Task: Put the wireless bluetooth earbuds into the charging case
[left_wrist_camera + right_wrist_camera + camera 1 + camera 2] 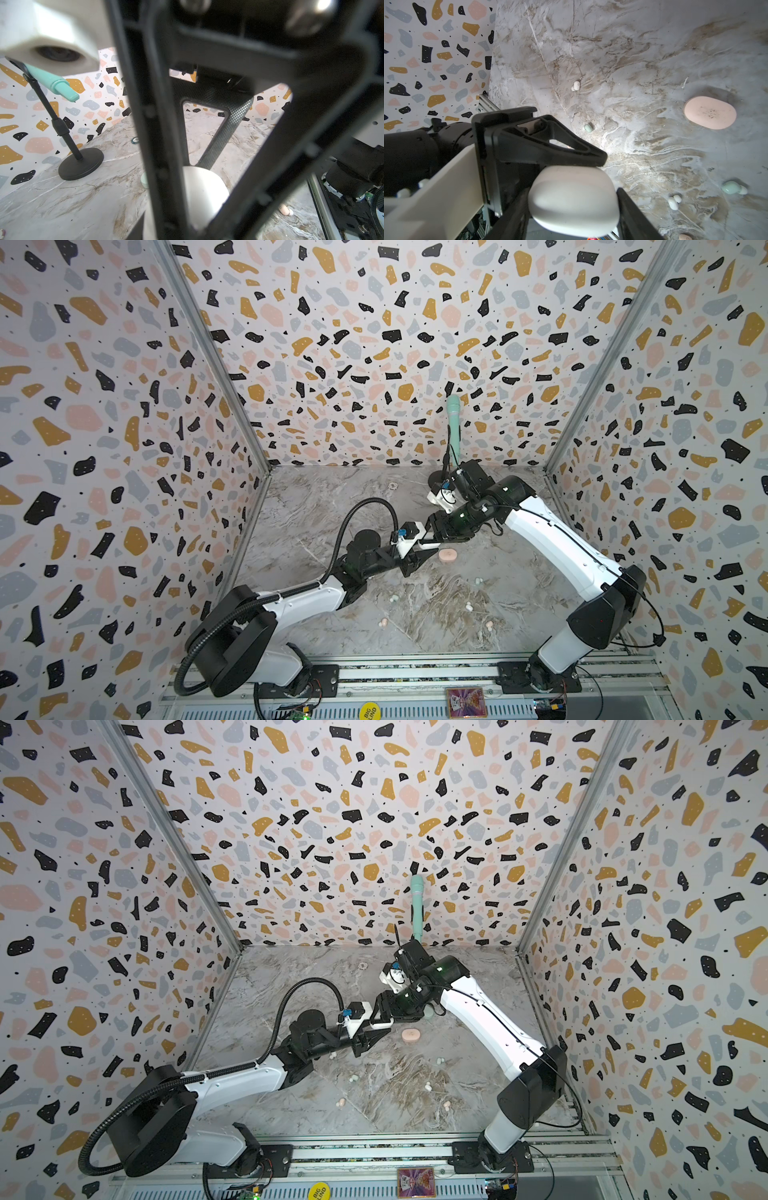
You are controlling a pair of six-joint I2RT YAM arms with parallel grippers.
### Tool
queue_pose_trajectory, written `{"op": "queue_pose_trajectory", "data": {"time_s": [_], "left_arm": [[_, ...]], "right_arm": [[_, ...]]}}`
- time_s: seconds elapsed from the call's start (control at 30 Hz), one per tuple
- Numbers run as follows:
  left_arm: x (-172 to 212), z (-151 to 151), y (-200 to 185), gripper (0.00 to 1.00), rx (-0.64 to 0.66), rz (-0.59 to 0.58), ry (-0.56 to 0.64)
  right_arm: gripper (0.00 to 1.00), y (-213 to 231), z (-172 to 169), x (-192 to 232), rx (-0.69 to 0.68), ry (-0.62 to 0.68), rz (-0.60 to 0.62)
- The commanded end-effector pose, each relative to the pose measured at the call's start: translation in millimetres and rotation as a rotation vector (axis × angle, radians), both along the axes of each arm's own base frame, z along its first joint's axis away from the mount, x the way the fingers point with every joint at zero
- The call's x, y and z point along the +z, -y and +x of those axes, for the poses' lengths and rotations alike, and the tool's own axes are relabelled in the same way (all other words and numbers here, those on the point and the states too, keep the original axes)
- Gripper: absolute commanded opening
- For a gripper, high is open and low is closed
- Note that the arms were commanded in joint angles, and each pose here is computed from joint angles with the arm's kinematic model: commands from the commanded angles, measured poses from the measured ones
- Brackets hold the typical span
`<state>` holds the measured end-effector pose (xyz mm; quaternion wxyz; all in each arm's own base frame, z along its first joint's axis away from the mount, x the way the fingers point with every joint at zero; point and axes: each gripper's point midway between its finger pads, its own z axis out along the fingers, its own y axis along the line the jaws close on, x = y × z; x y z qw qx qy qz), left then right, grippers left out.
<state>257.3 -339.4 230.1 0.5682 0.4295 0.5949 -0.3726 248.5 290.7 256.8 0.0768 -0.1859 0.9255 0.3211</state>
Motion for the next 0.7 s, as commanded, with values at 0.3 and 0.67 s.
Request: {"op": "queue_pose_trajectory", "data": {"time_s": [0.3,0.67], "left_arm": [[32.8,-13.8,8.3,0.48,-0.084,-0.091,0.095],[23.1,-15.4,11.4,0.45,-0.109,-0.053,0.084]], "right_arm": [[0.48,-9.2,-2.5,8.8,0.021,0.004,0.055],[0.48,-3.6,0.9,12.0,0.006,0.000,0.064]]}}
